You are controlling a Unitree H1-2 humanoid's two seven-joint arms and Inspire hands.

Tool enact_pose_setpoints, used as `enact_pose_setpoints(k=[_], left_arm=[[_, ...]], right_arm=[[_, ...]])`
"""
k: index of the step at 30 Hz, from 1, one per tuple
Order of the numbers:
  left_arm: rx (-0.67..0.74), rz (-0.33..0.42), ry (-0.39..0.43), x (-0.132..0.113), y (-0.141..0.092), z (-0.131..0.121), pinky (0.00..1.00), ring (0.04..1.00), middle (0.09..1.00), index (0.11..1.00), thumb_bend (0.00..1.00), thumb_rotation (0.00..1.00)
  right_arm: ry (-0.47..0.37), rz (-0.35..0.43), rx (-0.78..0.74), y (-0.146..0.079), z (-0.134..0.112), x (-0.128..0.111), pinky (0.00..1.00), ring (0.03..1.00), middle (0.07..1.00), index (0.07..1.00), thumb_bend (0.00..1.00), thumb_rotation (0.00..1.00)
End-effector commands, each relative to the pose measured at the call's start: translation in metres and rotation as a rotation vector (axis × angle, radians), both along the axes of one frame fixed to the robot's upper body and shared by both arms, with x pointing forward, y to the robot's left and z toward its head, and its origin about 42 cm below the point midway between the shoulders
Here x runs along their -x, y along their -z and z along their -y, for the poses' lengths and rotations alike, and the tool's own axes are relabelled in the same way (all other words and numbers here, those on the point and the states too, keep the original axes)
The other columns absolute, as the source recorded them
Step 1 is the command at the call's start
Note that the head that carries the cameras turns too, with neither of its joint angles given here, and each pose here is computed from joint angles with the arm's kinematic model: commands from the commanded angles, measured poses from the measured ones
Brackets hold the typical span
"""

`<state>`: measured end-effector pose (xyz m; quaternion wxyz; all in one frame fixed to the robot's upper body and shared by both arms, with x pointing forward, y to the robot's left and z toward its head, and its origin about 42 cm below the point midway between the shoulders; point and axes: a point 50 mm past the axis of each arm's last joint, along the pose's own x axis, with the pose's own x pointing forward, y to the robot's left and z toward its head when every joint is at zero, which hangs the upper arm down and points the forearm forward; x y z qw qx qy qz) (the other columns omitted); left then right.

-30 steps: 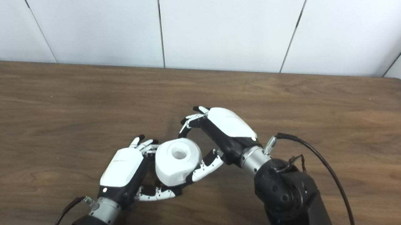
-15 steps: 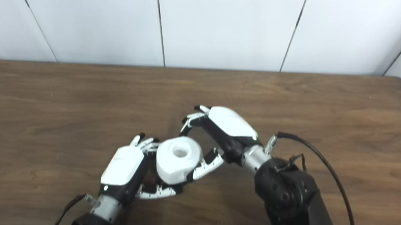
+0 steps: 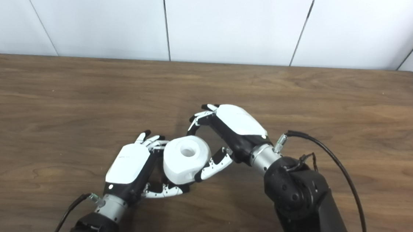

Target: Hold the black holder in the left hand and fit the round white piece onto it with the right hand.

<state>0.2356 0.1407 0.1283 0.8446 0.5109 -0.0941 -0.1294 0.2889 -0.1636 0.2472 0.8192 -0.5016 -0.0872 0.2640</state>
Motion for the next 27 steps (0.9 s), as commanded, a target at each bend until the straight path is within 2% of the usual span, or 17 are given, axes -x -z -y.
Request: enact_pose_setpoints(k=[1, 3, 6, 17, 22, 27], left_arm=[[-0.021, -0.027, 0.031, 0.0023, 0.0022, 0.0072, 1.0, 0.889, 0.783, 0.487, 0.52, 0.05], [-0.022, -0.029, 0.032, 0.0024, 0.0021, 0.0072, 1.0, 0.89, 0.783, 0.487, 0.52, 0.05], [-0.022, -0.03, 0.032, 0.0023, 0.0022, 0.0073, 1.0, 0.89, 0.783, 0.487, 0.52, 0.05], [-0.019, -0.022, 0.032, 0.0012, 0.0036, 0.008, 1.0, 0.884, 0.778, 0.486, 0.52, 0.05], [-0.019, -0.021, 0.031, 0.0013, 0.0035, 0.0086, 1.0, 0.884, 0.776, 0.486, 0.52, 0.05], [-0.021, -0.022, 0.031, 0.0006, 0.0041, 0.0081, 1.0, 0.887, 0.776, 0.486, 0.52, 0.05]], right_arm=[[-0.009, 0.072, -0.006, -0.0126, -0.0003, -0.0026, 1.0, 0.979, 0.844, 0.581, 0.88, 0.26], [-0.005, 0.067, -0.008, -0.0126, 0.0005, -0.0024, 1.0, 0.989, 0.852, 0.606, 0.96, 0.29], [0.0, 0.064, -0.01, -0.0119, 0.0015, -0.0025, 1.0, 1.0, 0.868, 0.632, 1.0, 0.31], [0.011, 0.067, -0.004, -0.0112, 0.0031, -0.0039, 1.0, 1.0, 0.893, 0.684, 1.0, 0.33], [0.007, 0.07, 0.03, -0.0126, 0.0037, -0.0041, 1.0, 1.0, 0.972, 0.803, 1.0, 0.38], [0.009, 0.05, 0.053, -0.018, 0.0067, -0.0054, 1.0, 1.0, 1.0, 0.89, 1.0, 0.42]])
